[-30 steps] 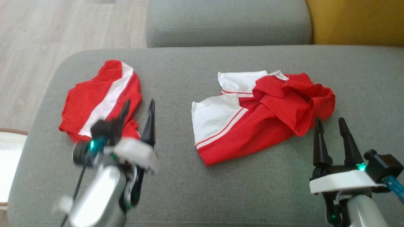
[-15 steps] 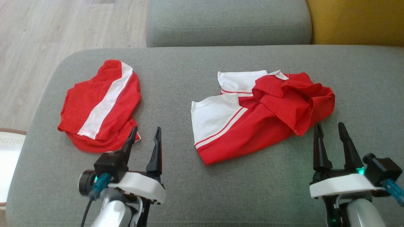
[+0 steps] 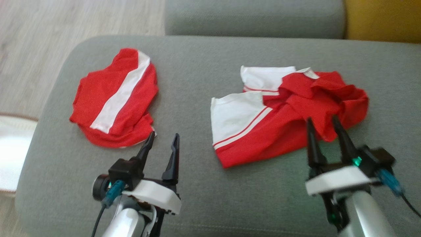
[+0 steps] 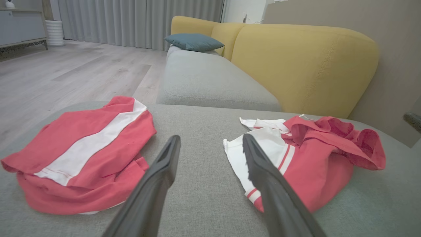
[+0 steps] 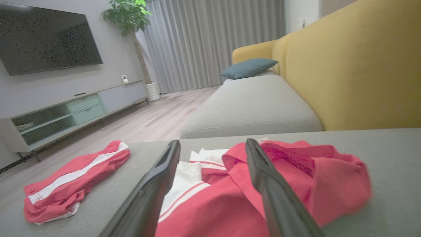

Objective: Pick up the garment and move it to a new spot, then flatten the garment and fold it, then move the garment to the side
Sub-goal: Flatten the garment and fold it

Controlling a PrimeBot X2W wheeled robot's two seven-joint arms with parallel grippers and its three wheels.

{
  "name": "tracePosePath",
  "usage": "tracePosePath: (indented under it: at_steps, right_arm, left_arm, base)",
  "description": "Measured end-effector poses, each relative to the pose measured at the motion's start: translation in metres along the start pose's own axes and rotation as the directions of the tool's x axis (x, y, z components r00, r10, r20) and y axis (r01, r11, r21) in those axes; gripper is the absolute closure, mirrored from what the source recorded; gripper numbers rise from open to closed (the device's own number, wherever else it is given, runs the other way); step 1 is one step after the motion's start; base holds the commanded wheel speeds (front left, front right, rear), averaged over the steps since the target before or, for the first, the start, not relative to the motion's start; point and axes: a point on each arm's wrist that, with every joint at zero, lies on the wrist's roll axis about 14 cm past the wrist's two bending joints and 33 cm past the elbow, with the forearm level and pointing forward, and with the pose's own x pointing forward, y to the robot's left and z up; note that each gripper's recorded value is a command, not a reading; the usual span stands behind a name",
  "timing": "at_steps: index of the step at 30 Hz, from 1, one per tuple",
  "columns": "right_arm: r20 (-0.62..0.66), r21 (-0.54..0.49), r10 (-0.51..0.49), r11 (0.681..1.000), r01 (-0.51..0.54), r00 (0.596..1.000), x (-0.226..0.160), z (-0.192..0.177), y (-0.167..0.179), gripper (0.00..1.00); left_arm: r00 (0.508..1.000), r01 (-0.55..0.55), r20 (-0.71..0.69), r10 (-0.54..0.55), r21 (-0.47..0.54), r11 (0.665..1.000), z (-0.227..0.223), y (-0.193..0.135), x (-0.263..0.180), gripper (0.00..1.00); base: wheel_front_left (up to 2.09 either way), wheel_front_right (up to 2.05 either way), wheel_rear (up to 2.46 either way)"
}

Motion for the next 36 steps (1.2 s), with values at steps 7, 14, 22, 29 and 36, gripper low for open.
tracePosePath:
  at_steps: [7,14,22,29,36]
  right_arm:
    - [-0.167,0.007,0.148,0.989,-0.149,0.975,0.054,-0.030,0.043,0.00]
    - [-0.363,0.009,0.159,0.986,-0.168,0.918,0.088,-0.074,0.049,0.00]
    - [-0.524,-0.037,0.125,0.985,-0.169,0.843,0.108,-0.120,0.043,0.00]
    - [-0.569,-0.043,0.110,0.986,-0.163,0.815,0.113,-0.135,0.040,0.17]
    - [-0.540,-0.046,0.126,0.983,-0.178,0.832,0.122,-0.128,0.044,1.00]
  left_arm:
    - [0.999,-0.036,-0.014,0.036,-0.020,0.999,-0.005,0.012,0.007,0.00]
    - [0.995,-0.097,-0.041,0.096,-0.024,0.995,-0.013,0.030,0.004,0.00]
    - [0.982,-0.173,-0.075,0.172,-0.014,0.985,-0.022,0.053,-0.006,0.00]
    - [0.980,-0.184,-0.079,0.182,-0.014,0.983,-0.023,0.056,-0.003,0.00]
    - [0.979,-0.188,-0.082,0.186,-0.023,0.982,-0.024,0.056,-0.002,0.00]
  base:
    - [0.00,0.00,0.00]
    - [0.00,0.00,0.00]
    - [0.00,0.00,0.00]
    - [0.00,0.00,0.00]
    - [0.00,0.00,0.00]
